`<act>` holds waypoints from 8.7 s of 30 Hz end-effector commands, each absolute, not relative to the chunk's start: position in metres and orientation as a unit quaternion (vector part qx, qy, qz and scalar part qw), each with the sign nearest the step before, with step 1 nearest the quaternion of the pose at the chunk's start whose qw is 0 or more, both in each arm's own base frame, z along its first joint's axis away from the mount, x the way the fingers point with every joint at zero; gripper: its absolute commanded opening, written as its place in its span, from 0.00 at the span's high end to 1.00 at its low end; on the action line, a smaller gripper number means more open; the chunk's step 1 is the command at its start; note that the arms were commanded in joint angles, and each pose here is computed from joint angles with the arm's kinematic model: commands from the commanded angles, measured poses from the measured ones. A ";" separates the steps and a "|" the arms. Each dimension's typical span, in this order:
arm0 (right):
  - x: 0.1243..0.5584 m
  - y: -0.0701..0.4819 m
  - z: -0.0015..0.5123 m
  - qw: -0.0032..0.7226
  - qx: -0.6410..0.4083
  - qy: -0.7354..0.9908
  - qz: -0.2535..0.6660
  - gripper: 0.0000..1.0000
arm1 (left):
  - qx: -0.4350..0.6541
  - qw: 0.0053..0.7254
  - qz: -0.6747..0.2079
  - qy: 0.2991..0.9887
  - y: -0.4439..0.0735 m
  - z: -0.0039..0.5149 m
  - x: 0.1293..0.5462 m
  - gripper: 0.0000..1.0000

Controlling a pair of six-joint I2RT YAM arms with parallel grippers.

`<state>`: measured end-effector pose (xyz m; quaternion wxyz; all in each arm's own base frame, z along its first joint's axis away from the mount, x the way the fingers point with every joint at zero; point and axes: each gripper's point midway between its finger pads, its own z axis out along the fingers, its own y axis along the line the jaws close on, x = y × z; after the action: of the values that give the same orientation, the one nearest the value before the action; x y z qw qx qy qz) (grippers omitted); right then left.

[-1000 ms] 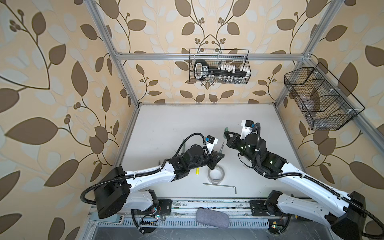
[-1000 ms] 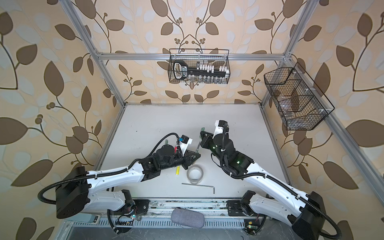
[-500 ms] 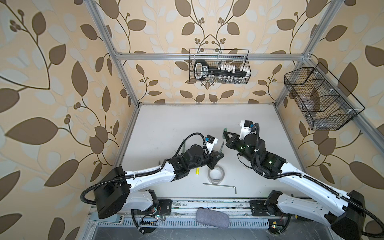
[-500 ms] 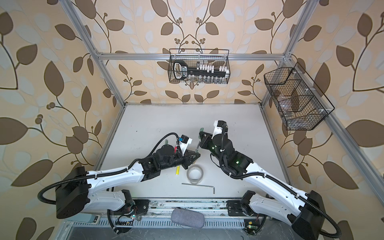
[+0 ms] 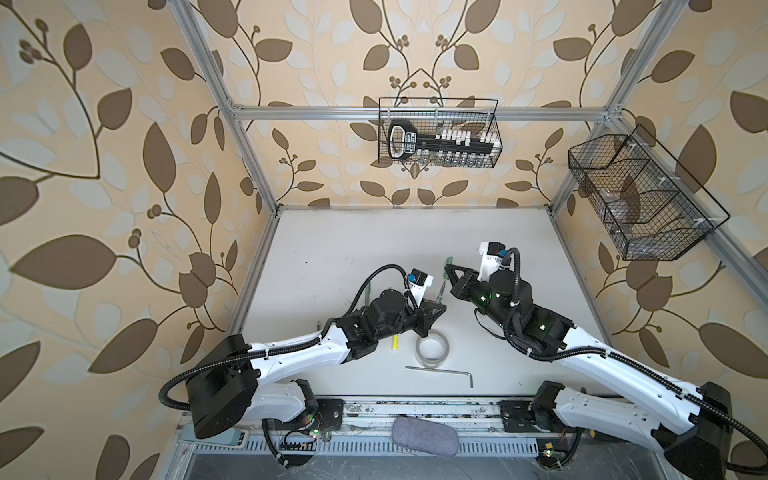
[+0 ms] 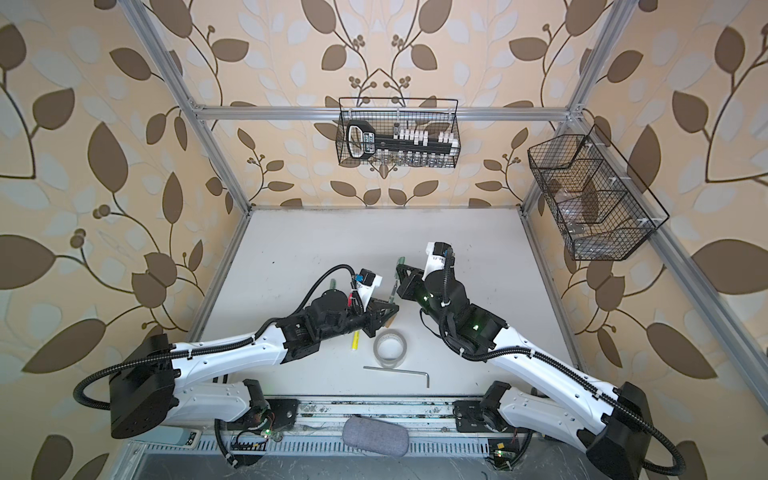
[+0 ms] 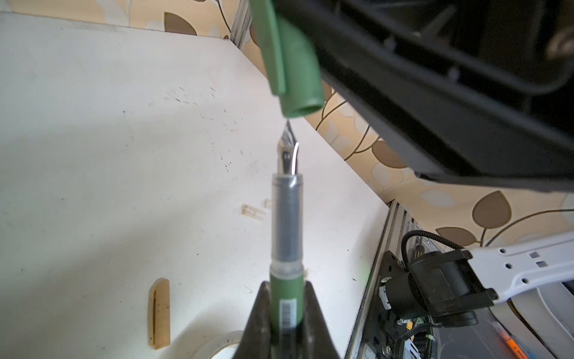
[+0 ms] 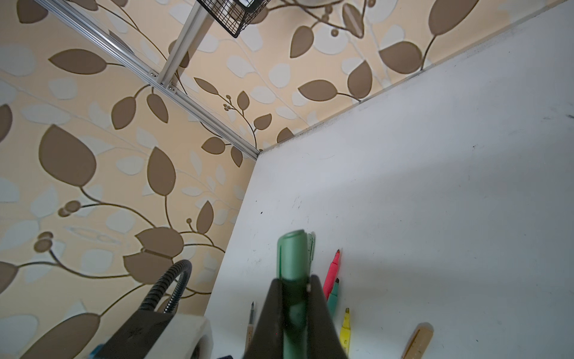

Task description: Insert the pens into the pen caps

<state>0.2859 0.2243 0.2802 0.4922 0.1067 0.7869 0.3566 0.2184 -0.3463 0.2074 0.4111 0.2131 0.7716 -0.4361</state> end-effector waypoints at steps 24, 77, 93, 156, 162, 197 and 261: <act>0.266 0.244 0.255 0.487 0.091 0.796 0.347 1.00 | 0.176 0.430 -0.469 0.751 -0.337 0.239 0.214 1.00; 0.251 0.231 0.308 0.489 0.061 0.789 0.367 0.21 | 0.261 0.458 -0.492 0.692 -0.330 0.251 0.184 1.00; 0.265 0.254 0.297 0.466 0.030 0.806 0.364 0.48 | 0.271 0.454 -0.494 0.690 -0.332 0.251 0.181 1.00; 0.227 0.204 0.301 0.536 0.025 0.779 0.325 0.32 | -0.024 0.499 -0.236 0.833 -0.175 0.218 0.267 1.00; 0.263 0.109 0.265 0.558 0.138 0.786 0.229 0.28 | -0.085 0.433 -0.162 0.883 -0.141 0.152 0.251 1.00; 0.296 -0.049 0.119 0.497 0.317 0.807 -0.043 0.29 | -0.151 0.308 -0.045 0.938 -0.108 0.044 0.315 1.00; 0.285 -0.061 0.130 0.521 0.356 0.772 -0.076 0.26 | -0.378 0.165 0.018 0.911 -0.019 0.023 0.184 0.53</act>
<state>0.2879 -0.0619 0.1342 0.5216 0.3579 0.7705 -0.0787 0.1858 -0.0137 0.0287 0.1809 -0.3831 0.9054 0.0271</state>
